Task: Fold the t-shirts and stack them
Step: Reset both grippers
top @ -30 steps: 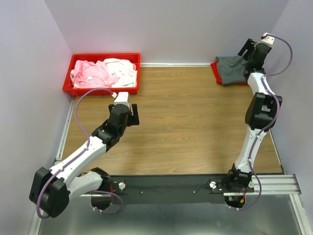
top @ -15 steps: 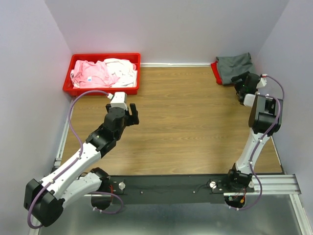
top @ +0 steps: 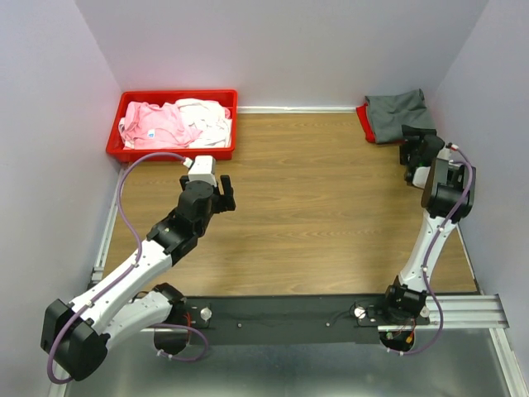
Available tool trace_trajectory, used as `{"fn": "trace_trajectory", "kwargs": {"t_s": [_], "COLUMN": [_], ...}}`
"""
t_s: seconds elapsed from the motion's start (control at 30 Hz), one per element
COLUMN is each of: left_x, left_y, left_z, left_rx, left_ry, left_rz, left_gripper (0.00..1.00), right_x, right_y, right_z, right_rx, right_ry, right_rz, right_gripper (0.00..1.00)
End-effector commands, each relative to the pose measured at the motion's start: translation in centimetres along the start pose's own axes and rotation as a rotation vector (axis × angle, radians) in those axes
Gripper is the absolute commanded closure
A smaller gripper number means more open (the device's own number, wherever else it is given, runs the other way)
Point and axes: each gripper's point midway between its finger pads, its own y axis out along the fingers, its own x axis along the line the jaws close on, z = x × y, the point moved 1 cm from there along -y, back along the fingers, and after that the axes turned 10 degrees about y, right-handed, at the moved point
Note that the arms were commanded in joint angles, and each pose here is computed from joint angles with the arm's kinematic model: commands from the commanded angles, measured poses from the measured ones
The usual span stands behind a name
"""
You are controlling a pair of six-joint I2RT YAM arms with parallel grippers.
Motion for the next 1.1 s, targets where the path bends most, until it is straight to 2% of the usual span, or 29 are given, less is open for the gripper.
{"fn": "trace_trajectory", "kwargs": {"t_s": [0.0, 0.2, 0.33, 0.5, 0.6, 0.63, 0.77, 1.0, 1.07], "left_x": [0.7, 0.6, 0.8, 0.8, 0.8, 0.8, 1.0, 1.1, 1.1], "left_y": [0.0, 0.0, 0.0, 0.1, 0.0, -0.1, -0.3, -0.8, -1.0], "left_z": [-0.1, -0.1, -0.2, -0.1, -0.2, -0.2, -0.6, -1.1, -1.4], "left_rx": [-0.009, -0.008, -0.012, -0.011, -0.015, -0.015, -0.027, -0.053, -0.063], "left_ry": [0.010, 0.010, 0.008, 0.009, 0.008, 0.008, 0.002, -0.013, -0.016], "left_rz": [-0.042, -0.039, -0.049, -0.051, -0.049, -0.050, -0.054, -0.048, -0.048], "left_gripper": [0.17, 0.17, 0.17, 0.17, 0.17, 0.17, 0.17, 0.17, 0.17], "right_x": [-1.4, -2.7, -4.9, -4.1, -4.1, -3.9, -3.5, -1.5, -1.1], "right_y": [0.1, 0.9, 2.3, 4.1, 4.7, 4.7, 3.6, -0.8, -2.3], "right_z": [0.3, 0.0, 0.5, 0.4, 0.5, 0.6, 0.5, 0.9, 1.0], "right_rx": [0.006, -0.021, -0.010, -0.006, 0.001, 0.002, -0.005, 0.022, 0.027], "right_ry": [0.151, 0.213, 0.249, 0.241, 0.252, 0.261, 0.270, 0.284, 0.279], "right_rz": [0.023, 0.047, 0.105, 0.113, 0.120, 0.123, 0.131, 0.142, 0.146], "right_gripper": [0.07, 0.09, 0.18, 0.34, 0.54, 0.71, 0.99, 0.99, 0.95]}}
